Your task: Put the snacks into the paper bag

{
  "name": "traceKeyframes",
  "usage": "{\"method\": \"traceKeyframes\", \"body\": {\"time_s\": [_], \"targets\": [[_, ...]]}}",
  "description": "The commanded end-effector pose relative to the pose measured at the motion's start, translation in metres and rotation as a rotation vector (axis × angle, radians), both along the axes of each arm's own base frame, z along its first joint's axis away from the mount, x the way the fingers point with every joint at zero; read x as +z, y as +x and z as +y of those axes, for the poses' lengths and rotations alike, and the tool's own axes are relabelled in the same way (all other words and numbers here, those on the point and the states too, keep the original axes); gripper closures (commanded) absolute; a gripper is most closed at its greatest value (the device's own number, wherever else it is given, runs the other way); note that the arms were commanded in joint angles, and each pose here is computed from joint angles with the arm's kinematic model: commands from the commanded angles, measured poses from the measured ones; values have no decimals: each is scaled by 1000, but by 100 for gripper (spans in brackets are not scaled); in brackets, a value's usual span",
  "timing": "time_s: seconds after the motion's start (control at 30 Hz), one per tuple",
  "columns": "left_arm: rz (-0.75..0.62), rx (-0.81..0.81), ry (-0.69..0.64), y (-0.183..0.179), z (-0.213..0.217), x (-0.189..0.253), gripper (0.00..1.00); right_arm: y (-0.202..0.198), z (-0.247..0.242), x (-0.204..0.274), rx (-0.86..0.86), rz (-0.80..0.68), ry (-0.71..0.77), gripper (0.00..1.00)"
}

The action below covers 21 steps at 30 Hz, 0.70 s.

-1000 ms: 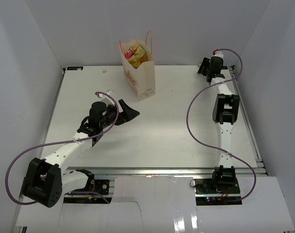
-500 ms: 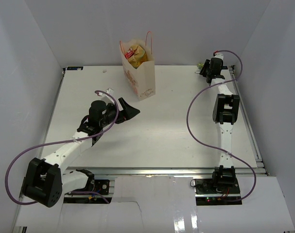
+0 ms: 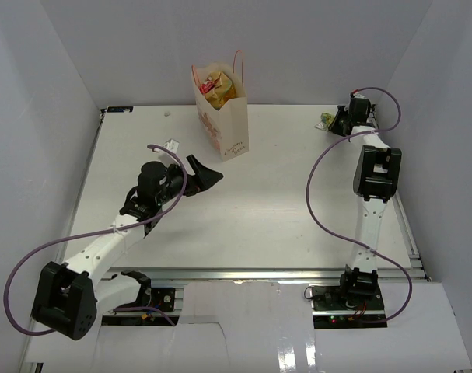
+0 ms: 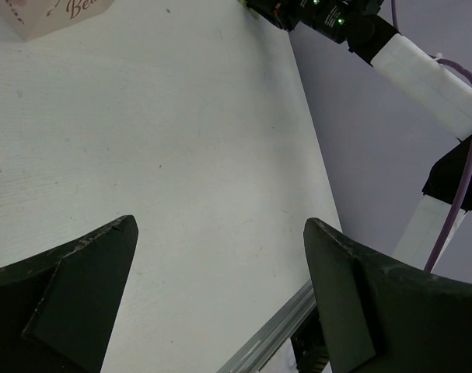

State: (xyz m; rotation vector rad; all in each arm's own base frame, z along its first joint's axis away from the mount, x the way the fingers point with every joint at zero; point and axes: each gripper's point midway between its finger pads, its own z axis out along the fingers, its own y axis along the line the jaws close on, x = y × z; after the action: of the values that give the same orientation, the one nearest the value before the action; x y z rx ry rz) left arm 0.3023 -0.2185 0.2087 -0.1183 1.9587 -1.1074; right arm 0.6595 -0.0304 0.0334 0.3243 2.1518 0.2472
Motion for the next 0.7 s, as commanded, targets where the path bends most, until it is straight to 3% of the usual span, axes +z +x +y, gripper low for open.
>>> {"method": "traceKeyframes", "body": {"time_s": [0.0,0.3,0.47,0.57,0.67], "targets": [[-72,-15,-31,-6,0,21,2,-32,6,-3,41,112,57,74],[-115,-11,-45,-17,5,28,2,-102,23,3,121,267,133,75],[-136,-7,-50,-22,9,31,2,-92,28,59,268,133,42,73],[-135,-16,-51,-24,8,30,2,-76,30,99,360,16,-29,64],[-140,-15,-56,-26,9,32,2,-58,27,121,395,-52,-102,35]]}}
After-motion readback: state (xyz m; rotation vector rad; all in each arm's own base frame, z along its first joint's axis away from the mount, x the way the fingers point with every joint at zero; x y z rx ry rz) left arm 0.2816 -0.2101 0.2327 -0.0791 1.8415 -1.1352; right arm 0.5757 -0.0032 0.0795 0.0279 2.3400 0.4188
